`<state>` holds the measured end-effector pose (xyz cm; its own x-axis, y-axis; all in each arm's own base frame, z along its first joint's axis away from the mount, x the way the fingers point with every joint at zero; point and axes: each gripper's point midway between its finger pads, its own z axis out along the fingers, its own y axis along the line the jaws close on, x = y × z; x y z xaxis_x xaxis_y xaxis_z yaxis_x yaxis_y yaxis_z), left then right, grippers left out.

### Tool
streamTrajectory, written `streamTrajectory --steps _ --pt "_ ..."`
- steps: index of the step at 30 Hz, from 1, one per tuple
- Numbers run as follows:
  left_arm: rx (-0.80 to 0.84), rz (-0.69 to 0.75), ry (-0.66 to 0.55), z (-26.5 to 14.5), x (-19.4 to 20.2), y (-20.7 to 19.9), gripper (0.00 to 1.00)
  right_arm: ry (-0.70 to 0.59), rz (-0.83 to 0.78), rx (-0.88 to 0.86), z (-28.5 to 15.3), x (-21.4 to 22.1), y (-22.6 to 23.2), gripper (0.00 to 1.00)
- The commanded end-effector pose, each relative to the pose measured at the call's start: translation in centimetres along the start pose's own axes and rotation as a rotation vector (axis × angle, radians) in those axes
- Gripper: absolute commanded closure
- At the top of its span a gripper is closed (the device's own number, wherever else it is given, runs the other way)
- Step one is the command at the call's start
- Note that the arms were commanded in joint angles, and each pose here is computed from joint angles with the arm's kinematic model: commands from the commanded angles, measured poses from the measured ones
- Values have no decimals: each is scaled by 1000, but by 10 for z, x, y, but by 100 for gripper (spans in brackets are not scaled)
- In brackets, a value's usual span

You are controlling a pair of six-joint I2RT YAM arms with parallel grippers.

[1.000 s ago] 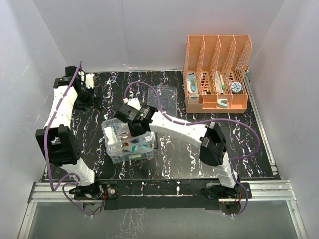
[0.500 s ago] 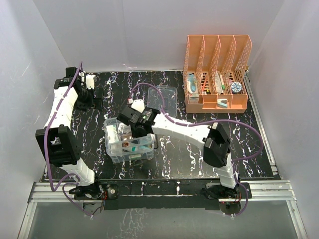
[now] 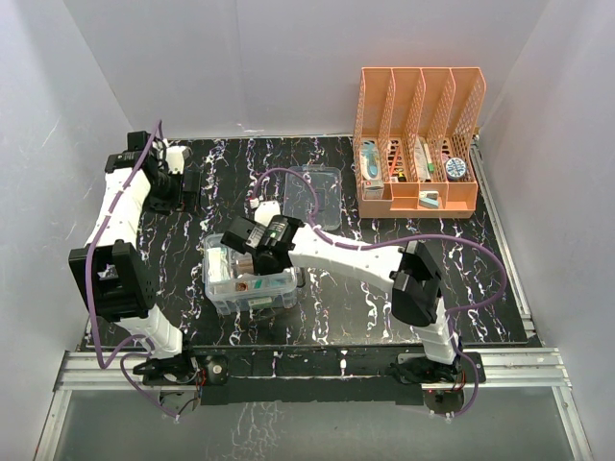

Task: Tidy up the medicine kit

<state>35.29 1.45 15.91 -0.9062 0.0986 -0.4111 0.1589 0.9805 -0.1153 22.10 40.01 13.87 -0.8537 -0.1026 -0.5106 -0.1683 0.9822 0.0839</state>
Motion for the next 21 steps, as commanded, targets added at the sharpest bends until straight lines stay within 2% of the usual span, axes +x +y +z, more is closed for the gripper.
streamTrajectory --steps 1,21 --pt "24 17 -33 -11 1 -5 1 19 32 56 -3 9 -5 100" --pt "66 32 -27 -3 11 -11 1 94 49 127 -1 37 -18 100"
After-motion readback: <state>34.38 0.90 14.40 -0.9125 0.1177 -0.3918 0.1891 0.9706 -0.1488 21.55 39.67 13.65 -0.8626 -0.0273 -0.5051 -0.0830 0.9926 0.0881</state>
